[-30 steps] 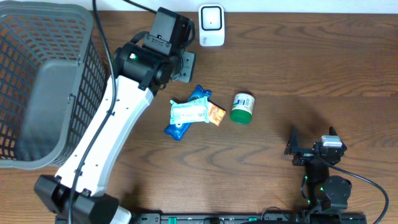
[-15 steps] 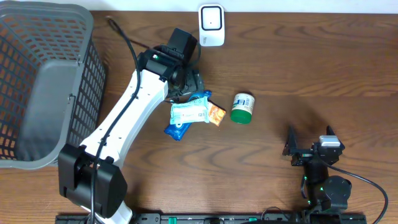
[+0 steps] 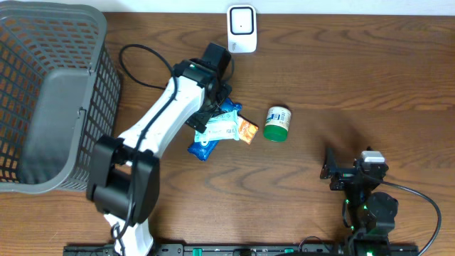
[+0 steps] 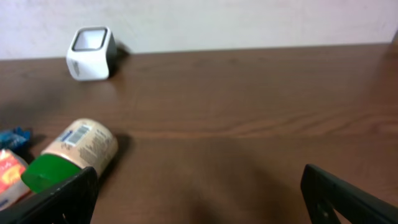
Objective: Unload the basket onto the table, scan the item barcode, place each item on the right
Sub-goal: 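Carry the wipes pack with the left gripper and lower it onto the Oreo pack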
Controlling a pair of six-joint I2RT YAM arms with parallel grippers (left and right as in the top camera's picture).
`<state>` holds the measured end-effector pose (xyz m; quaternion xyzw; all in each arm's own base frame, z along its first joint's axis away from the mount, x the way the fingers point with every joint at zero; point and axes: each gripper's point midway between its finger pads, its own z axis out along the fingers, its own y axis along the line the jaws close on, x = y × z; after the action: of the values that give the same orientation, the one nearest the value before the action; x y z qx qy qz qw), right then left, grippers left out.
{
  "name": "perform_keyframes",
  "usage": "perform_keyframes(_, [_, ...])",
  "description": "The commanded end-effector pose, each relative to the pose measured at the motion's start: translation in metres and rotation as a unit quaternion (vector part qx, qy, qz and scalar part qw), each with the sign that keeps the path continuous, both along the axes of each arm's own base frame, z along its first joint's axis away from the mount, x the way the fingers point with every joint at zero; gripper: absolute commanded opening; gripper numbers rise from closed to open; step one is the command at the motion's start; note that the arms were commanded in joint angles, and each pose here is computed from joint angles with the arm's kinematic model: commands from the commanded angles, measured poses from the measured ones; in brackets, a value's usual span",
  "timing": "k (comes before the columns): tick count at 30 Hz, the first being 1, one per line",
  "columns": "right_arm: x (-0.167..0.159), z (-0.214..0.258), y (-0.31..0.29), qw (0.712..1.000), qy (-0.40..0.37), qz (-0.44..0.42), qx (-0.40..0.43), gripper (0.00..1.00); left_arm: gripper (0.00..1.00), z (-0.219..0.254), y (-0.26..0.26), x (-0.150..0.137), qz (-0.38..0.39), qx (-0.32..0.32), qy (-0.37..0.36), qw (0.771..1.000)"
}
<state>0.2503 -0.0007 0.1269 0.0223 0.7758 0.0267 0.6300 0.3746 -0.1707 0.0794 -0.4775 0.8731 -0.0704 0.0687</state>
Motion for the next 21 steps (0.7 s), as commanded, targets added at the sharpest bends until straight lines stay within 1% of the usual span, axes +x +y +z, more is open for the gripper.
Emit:
perform_keyframes(1, [0.000,-0.007,0.003,1.000,0.015,0.006,0.010,0.99,0.98,-0.021,-0.004,-0.001,0.031,-0.011,0.025,0.999])
perform_keyframes(3, [0.000,-0.008,0.003,1.000,0.017,0.006,0.010,0.99,0.99,-0.032,-0.005,-0.001,0.030,-0.010,0.034,0.999])
perform_keyframes(4, [0.000,-0.008,0.003,1.000,0.018,0.006,0.010,0.99,0.96,-0.037,-0.005,-0.002,0.030,-0.009,0.040,0.999])
perform_keyframes(6, [0.000,-0.008,0.003,1.000,0.018,0.006,0.010,0.99,0.83,-0.046,-0.005,-0.004,0.030,-0.005,0.052,0.998])
perform_keyframes(9, [0.000,-0.008,0.003,1.000,0.018,0.006,0.010,0.99,0.80,-0.054,-0.006,-0.008,0.029,-0.005,0.066,0.997])
perform_keyframes(10, [0.000,-0.008,0.003,1.000,0.018,0.006,0.010,0.99,0.77,-0.055,-0.007,-0.009,0.029,-0.008,0.070,0.997])
perform_keyframes(11, [0.000,-0.008,0.003,1.000,0.018,0.006,0.010,0.99,0.68,-0.056,-0.008,-0.010,0.029,-0.010,0.073,0.997])
perform_keyframes(12, [0.000,-0.008,0.003,1.000,0.018,0.006,0.010,0.99,0.56,-0.056,-0.009,-0.010,0.028,-0.013,0.075,0.997])
perform_keyframes(13, [0.000,-0.008,0.003,1.000,0.018,0.006,0.010,0.99,0.50,-0.056,-0.009,-0.010,0.028,-0.013,0.075,0.997])
perform_keyframes(15, [0.000,-0.008,0.003,1.000,0.018,0.006,0.010,0.99,0.29,-0.056,-0.011,-0.011,0.027,-0.019,0.077,0.997])
perform_keyframes(17, [0.000,-0.008,0.003,1.000,0.018,0.006,0.010,0.99,0.12,-0.056,-0.013,-0.011,0.027,-0.027,0.080,0.996])
perform_keyframes(18, [0.000,-0.008,0.003,1.000,0.018,0.006,0.010,0.99,0.08,-0.055,-0.013,-0.011,0.028,-0.029,0.080,0.996])
perform_keyframes(21, [0.000,-0.008,0.003,1.000,0.018,0.006,0.010,0.99,0.07,-0.048,-0.011,-0.006,0.030,-0.035,0.071,0.996])
